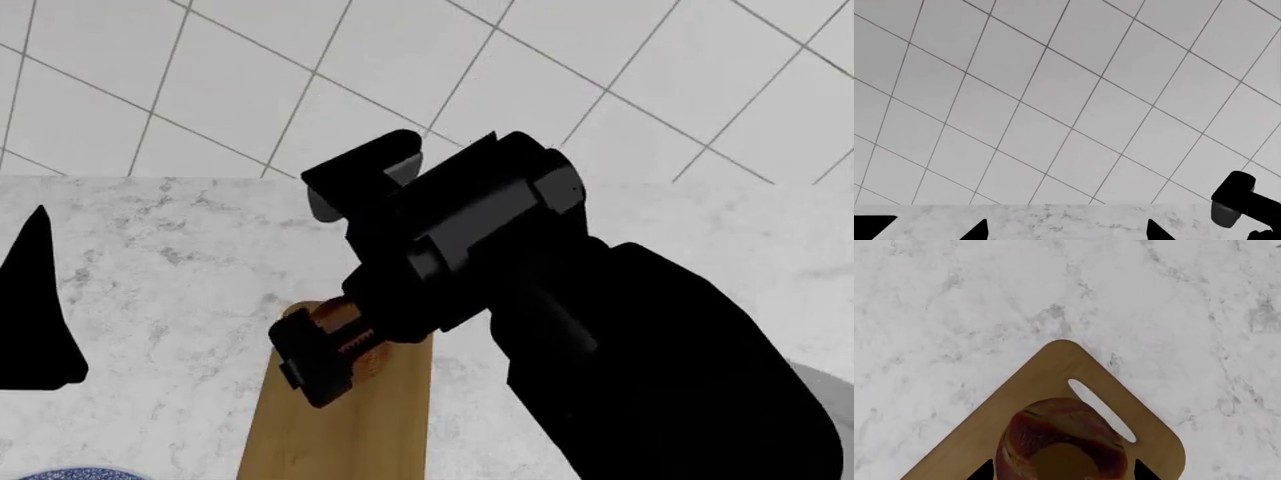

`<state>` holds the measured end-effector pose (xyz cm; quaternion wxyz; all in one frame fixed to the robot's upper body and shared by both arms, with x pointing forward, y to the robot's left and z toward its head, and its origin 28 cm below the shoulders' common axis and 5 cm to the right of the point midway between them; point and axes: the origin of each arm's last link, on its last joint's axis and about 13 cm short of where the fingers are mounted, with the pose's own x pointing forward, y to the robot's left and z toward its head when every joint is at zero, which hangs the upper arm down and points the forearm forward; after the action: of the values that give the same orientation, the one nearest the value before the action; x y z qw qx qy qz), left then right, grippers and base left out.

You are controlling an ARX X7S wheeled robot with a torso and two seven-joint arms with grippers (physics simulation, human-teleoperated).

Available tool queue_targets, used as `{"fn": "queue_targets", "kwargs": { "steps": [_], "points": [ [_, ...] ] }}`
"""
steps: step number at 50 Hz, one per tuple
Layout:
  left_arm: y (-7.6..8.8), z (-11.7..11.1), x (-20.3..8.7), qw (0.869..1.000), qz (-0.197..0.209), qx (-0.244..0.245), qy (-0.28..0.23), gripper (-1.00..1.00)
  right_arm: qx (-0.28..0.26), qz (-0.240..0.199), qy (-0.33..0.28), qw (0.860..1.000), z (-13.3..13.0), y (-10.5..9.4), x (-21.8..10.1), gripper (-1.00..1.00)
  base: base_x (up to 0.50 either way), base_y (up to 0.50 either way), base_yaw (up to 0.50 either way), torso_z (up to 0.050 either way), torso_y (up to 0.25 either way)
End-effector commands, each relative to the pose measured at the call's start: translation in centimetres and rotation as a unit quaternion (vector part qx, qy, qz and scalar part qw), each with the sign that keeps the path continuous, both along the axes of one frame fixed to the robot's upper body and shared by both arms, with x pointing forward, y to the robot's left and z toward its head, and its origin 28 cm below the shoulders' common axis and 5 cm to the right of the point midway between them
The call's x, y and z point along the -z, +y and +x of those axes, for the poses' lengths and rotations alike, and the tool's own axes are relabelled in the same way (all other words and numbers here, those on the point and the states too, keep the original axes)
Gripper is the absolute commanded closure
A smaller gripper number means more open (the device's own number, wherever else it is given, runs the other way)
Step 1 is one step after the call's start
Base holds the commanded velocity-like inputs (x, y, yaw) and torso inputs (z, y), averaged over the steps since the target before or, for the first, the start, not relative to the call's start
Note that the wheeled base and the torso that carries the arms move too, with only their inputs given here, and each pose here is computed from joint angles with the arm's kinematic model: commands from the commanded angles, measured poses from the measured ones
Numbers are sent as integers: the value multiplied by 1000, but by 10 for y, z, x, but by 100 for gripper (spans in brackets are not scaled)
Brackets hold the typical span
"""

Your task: Place all breads on the cutting board.

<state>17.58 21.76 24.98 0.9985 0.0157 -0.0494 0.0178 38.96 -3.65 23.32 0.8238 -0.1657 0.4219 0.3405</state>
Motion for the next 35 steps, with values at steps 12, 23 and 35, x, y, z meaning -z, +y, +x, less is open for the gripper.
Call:
{"fn": "queue_targets", "kwargs": {
  "steps": [12, 23, 35],
  "points": [
    [-1, -2, -4, 1000, 2, -1, -4, -100, -13, 11, -98, 995, -25, -19, -108, -100, 0, 0, 0, 0, 0],
    [-1, -2, -11, 1000, 14, -3, -4, -100, 2, 36, -158, 987, -58, -41, -137, -100, 0, 0, 0, 0, 0],
    [9, -9, -47, 997, 48, 49, 27, -100, 19, 78, -191, 978, -90, -64, -161, -100, 0, 0, 0, 0, 0]
  ]
}}
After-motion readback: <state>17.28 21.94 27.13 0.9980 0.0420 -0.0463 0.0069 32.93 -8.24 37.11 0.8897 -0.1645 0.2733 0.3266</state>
